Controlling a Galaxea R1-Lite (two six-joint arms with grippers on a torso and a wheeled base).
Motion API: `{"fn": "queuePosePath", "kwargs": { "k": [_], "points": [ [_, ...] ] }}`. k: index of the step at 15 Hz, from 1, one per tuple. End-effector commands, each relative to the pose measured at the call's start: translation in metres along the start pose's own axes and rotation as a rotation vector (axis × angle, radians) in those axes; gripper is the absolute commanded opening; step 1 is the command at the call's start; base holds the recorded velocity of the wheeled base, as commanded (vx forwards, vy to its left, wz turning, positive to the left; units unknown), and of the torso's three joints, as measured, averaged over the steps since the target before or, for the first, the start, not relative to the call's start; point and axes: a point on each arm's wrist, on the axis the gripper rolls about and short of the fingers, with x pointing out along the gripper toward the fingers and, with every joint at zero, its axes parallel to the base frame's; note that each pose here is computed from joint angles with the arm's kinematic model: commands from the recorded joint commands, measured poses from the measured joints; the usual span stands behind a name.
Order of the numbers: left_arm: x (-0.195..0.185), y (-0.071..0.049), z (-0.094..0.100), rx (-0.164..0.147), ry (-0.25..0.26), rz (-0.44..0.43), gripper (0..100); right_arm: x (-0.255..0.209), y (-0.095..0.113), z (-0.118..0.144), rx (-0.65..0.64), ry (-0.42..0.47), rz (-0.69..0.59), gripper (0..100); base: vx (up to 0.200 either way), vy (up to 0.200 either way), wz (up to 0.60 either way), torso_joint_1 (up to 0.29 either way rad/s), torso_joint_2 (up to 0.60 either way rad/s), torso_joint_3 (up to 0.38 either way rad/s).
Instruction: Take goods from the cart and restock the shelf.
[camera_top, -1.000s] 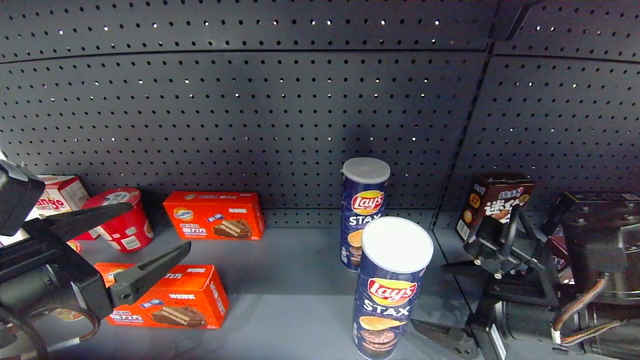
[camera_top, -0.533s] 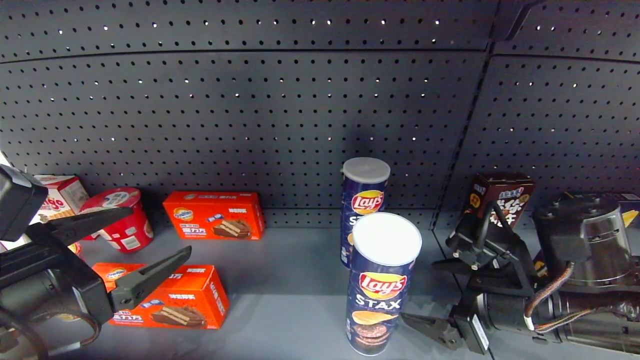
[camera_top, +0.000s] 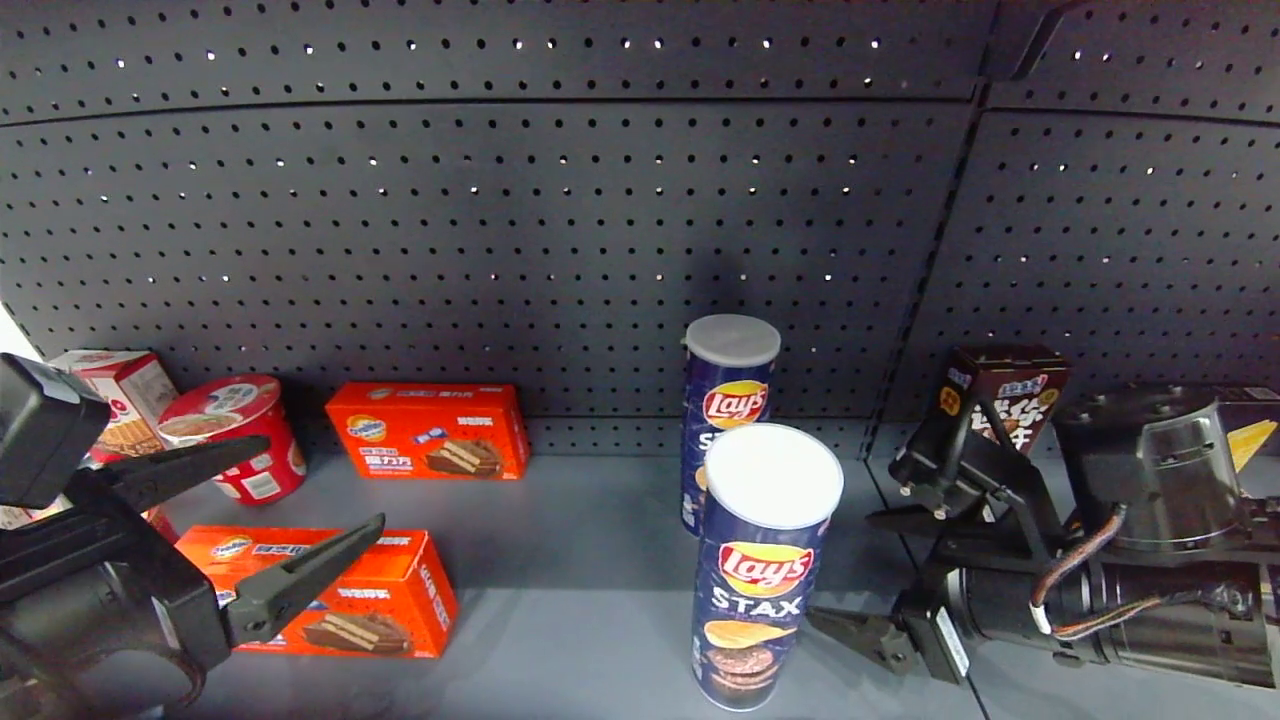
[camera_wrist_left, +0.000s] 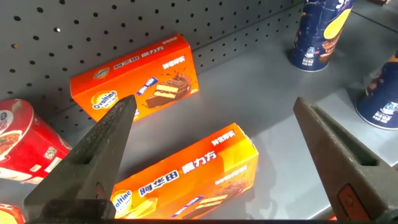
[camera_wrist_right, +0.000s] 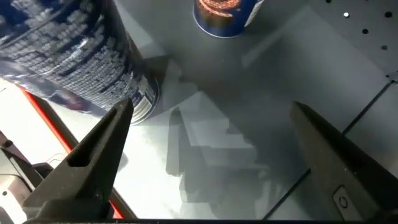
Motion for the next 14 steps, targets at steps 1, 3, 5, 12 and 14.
{"fn": "queuePosePath", "kwargs": {
  "k": [1, 3, 5, 12, 14],
  "points": [
    [-0.001, 0.0, 0.0, -0.001, -0.003, 0.002, 100, 0.003, 0.0, 0.001, -0.001, 0.003, 0.002, 100, 0.0, 0.0, 0.0, 0.0, 0.0, 0.0],
    [-0.001, 0.0, 0.0, -0.001, -0.003, 0.0, 100, 0.008, 0.0, 0.005, -0.005, -0.002, 0.005, 100, 0.0, 0.0, 0.0, 0.0, 0.0, 0.0],
    [-0.001, 0.0, 0.0, -0.001, -0.003, 0.0, 100, 0.01, 0.0, 0.006, -0.006, 0.001, 0.007, 100, 0.0, 0.0, 0.0, 0.0, 0.0, 0.0],
    [-0.001, 0.0, 0.0, -0.002, -0.003, 0.0, 100, 0.015, -0.001, 0.008, -0.006, 0.002, 0.009, 100, 0.0, 0.0, 0.0, 0.0, 0.0, 0.0],
    [-0.001, 0.0, 0.0, -0.002, -0.003, 0.0, 100, 0.016, -0.001, 0.01, -0.006, -0.001, 0.008, 100, 0.0, 0.0, 0.0, 0.0, 0.0, 0.0]
  ]
}}
